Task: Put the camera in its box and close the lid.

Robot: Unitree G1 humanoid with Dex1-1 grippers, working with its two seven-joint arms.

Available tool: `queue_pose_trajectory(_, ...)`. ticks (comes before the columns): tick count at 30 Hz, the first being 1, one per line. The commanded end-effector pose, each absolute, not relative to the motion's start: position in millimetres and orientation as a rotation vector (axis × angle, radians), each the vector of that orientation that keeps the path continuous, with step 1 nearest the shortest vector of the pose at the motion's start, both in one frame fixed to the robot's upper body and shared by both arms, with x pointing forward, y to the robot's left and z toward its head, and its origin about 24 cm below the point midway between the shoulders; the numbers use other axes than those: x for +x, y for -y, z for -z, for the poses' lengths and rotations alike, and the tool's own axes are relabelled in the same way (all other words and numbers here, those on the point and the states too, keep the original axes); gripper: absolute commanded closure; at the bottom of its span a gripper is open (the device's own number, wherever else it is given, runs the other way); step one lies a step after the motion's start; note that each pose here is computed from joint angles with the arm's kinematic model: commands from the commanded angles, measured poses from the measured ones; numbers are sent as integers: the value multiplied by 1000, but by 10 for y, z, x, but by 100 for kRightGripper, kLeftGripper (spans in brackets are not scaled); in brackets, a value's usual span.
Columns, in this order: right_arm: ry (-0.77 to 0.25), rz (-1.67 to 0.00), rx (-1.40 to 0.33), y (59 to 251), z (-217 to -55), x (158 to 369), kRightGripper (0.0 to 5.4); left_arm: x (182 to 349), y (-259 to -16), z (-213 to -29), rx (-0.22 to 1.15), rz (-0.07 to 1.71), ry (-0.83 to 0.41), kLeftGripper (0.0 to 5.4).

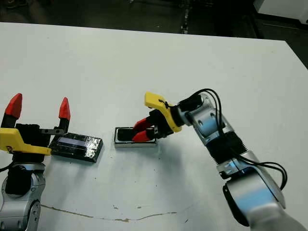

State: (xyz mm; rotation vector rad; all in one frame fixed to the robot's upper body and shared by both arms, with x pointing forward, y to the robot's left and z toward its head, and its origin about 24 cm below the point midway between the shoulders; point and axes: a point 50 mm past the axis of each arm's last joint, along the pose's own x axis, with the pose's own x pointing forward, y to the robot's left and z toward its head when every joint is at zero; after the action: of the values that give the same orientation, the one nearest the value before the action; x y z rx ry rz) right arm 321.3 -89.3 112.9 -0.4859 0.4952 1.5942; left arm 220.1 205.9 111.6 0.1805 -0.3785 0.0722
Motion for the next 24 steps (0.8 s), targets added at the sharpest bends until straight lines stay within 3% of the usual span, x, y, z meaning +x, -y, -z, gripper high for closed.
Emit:
queue_pose_trajectory(1, -575, -1537, -520, 1058, -994, 3210, 236, 2183, -2085, -1071, 192, -78, 359, 0)
queue_pose_trajectory(12, -541, -1537, -545, 1052, -1031, 3223, 89, 2184, -2080, -1064, 187, -78, 355, 0)
queue_pose_trajectory(19, -479, -1502, -531, 1114, -1159, 3246, 7, 2183, -2076, -1067, 188, -78, 356, 0)
queue_pose_trajectory(24, -400, -1489, -488, 1201, -1297, 3248, 1, 2179, -2072, -1068, 178, -74, 352, 0)
